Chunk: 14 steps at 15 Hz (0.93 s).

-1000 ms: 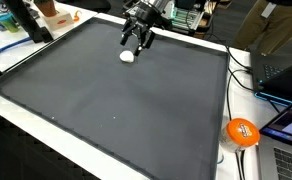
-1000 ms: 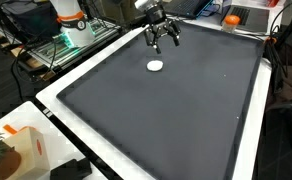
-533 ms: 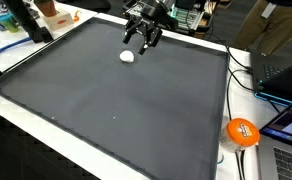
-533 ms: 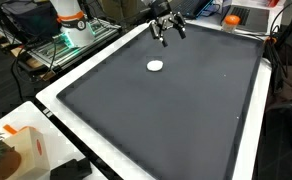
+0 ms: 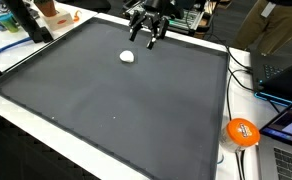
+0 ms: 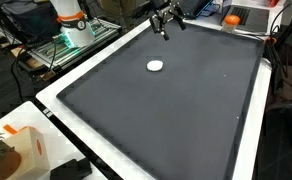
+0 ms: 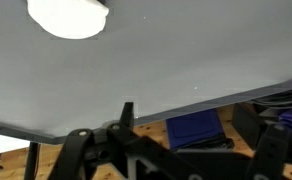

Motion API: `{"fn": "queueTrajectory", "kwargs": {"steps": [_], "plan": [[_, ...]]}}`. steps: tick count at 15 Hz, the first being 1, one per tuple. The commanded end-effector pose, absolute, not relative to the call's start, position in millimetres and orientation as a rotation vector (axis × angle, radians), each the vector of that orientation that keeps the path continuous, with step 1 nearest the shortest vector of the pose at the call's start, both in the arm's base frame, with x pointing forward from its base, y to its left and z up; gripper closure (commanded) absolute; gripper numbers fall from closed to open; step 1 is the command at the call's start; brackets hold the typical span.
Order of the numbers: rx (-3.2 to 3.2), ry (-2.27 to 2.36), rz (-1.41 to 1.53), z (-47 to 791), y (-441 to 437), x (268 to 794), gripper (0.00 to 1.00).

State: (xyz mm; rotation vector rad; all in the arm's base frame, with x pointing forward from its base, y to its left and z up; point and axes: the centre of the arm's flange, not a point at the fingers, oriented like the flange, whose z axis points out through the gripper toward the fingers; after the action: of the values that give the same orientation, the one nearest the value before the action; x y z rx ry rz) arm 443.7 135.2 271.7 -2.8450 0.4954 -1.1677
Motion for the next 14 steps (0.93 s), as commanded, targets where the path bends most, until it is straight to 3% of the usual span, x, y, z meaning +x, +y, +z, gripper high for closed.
{"fn": "queueTrajectory", "kwargs": {"steps": [1,7,14], "plan": [[-2.902,0.42,-0.979,329.5,109.5,438.8,0.0],[-3.036,0.29,-0.653,329.5,65.7,460.1,0.0],[-3.2,0.082,-0.339,263.6,71.2,413.3,0.0]]}}
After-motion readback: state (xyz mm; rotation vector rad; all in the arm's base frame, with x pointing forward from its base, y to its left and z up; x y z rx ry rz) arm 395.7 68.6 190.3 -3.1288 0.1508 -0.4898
